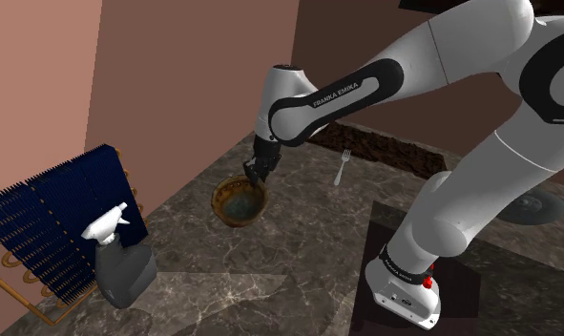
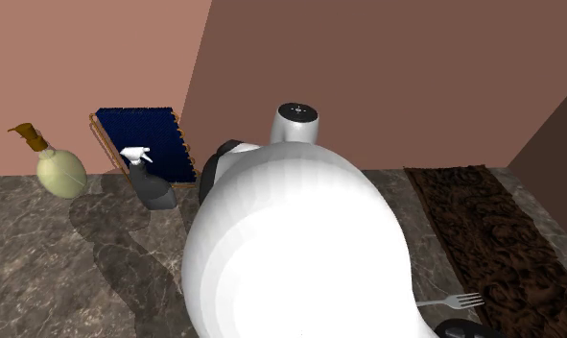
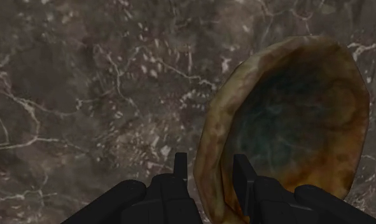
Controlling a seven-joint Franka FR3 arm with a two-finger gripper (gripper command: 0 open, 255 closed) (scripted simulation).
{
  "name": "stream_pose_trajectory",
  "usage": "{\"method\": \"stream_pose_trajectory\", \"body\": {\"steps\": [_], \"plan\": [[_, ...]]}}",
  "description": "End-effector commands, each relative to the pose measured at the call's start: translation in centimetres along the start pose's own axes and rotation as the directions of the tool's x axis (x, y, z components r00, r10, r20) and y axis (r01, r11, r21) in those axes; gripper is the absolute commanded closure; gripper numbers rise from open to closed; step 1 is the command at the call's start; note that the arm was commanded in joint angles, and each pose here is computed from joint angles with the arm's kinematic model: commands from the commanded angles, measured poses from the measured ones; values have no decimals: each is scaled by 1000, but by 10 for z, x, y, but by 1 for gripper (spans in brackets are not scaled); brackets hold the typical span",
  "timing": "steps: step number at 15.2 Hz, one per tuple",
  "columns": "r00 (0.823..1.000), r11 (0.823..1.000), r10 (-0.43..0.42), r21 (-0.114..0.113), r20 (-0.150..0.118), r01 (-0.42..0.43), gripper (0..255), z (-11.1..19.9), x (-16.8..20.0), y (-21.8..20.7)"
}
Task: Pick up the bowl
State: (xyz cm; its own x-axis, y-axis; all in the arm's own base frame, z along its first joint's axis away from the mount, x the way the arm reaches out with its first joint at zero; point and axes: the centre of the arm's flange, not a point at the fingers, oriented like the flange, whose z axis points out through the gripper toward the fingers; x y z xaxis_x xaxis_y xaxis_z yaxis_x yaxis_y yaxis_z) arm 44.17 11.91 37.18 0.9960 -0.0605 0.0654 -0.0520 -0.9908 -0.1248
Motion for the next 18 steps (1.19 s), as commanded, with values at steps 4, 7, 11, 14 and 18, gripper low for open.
{"method": "stream_pose_trajectory", "body": {"steps": [4,7,11,14,18], "plan": [[1000,1000,0,0,1,0,255,0,0,0],[1000,1000,0,0,1,0,255,-5,-1,0],[1000,1000,0,0,1,0,255,-26,1,-3],[1000,1000,0,0,1,0,255,-41,2,-5],[1000,1000,0,0,1,0,255,-62,3,-7]]}}
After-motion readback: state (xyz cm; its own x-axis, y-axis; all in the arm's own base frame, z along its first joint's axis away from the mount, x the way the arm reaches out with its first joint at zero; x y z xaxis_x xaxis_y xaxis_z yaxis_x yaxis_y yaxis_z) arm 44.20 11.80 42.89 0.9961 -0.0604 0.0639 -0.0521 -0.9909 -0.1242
